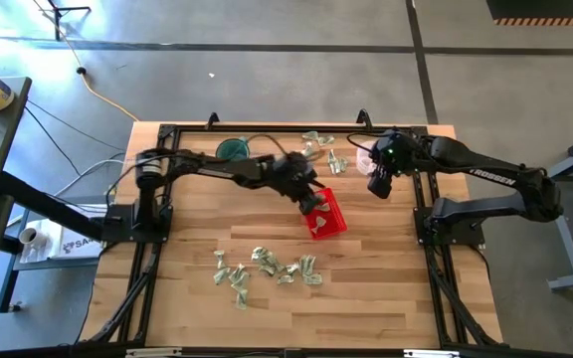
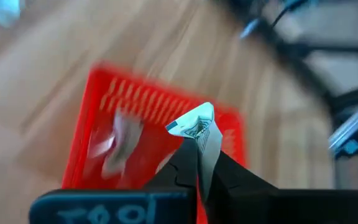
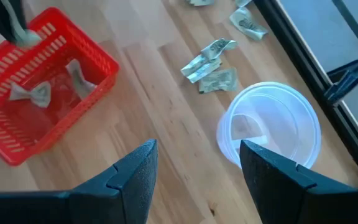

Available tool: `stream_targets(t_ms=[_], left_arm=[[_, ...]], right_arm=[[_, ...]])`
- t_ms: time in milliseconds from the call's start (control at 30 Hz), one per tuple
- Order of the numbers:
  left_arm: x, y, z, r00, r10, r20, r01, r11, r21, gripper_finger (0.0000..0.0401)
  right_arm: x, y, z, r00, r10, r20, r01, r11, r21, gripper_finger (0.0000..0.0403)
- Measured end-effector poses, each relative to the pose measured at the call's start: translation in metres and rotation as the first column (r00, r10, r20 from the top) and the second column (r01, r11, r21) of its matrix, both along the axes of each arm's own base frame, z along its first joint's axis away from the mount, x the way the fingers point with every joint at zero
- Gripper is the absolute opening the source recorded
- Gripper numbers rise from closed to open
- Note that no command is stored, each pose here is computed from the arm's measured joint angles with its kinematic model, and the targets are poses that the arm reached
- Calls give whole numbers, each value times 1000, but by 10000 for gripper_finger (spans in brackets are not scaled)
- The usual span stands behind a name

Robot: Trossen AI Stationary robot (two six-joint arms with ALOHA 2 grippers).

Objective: Pick and place items into bin
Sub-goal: Put the stevia packet into the orange bin

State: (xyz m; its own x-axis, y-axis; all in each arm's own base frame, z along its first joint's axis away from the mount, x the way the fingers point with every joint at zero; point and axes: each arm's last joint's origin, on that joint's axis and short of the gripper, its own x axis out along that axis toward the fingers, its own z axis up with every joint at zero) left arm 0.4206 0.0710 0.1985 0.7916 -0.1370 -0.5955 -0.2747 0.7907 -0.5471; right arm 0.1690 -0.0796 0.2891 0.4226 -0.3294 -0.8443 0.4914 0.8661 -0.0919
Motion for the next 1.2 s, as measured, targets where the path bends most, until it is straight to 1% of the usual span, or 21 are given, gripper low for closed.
stream_targets(t_ms=[67,133,200,300,400,467,533,600,633,667,700,767,833,900,967,1067,1133,1200], left_arm=[[8,-5,-4,995,-10,-103,9,1000,-8,50],[10,-10,-6,980,-24,-195,20,1000,-22,66],[14,-14,-5,976,-33,-216,28,999,-23,92],[13,-14,-2,971,-9,-238,7,1000,-6,141],[8,-12,1,958,21,-285,-27,999,-17,197],[7,-12,8,957,16,-289,-21,1000,-13,231],[-1,-14,17,942,4,-336,-7,1000,-9,259],[-10,-14,33,934,43,-354,-25,998,55,278],[-18,-14,43,924,78,-374,-44,994,99,284],[-26,-13,52,915,117,-387,-67,988,142,288],[-33,-13,61,907,157,-390,-93,979,179,290],[-51,-11,76,877,240,-416,-150,960,238,289],[-69,-10,89,839,342,-424,-228,927,297,284],[-87,-11,99,798,428,-424,-303,893,332,276],[-100,-12,103,763,482,-430,-355,870,344,269],[-113,-16,107,741,516,-429,-407,854,324,259],[-116,-19,108,738,529,-419,-430,847,313,253],[-118,-21,107,730,529,-433,-428,848,314,249]], right_arm=[[1,-1,0,1000,11,-1,-11,1000,-9,220],[2,-1,0,1000,20,0,-20,999,-29,220],[6,-3,1,999,51,13,-50,997,-57,220],[15,-7,-1,990,142,23,-140,987,-75,220],[27,-12,-10,972,231,-27,-233,969,-81,220],[34,-16,-20,958,275,-79,-280,957,-71,220],[42,-20,-29,931,341,-127,-352,933,-72,220],[52,-25,-38,894,408,-184,-430,897,-100,220],[58,-29,-43,884,422,-203,-450,885,-121,220],[64,-34,-47,886,415,-206,-447,883,-143,220],[69,-41,-51,897,397,-196,-429,890,-156,220],[80,-57,-58,928,334,-164,-355,927,-119,220],[91,-78,-63,965,232,-123,-242,968,-69,220],[102,-98,-69,984,132,-119,-135,991,-19,220],[113,-116,-77,989,46,-139,-41,998,37,220],[128,-135,-90,973,-51,-224,78,991,112,220],[137,-144,-98,946,-94,-310,138,983,125,220],[146,-151,-106,924,-99,-369,164,975,149,220]])
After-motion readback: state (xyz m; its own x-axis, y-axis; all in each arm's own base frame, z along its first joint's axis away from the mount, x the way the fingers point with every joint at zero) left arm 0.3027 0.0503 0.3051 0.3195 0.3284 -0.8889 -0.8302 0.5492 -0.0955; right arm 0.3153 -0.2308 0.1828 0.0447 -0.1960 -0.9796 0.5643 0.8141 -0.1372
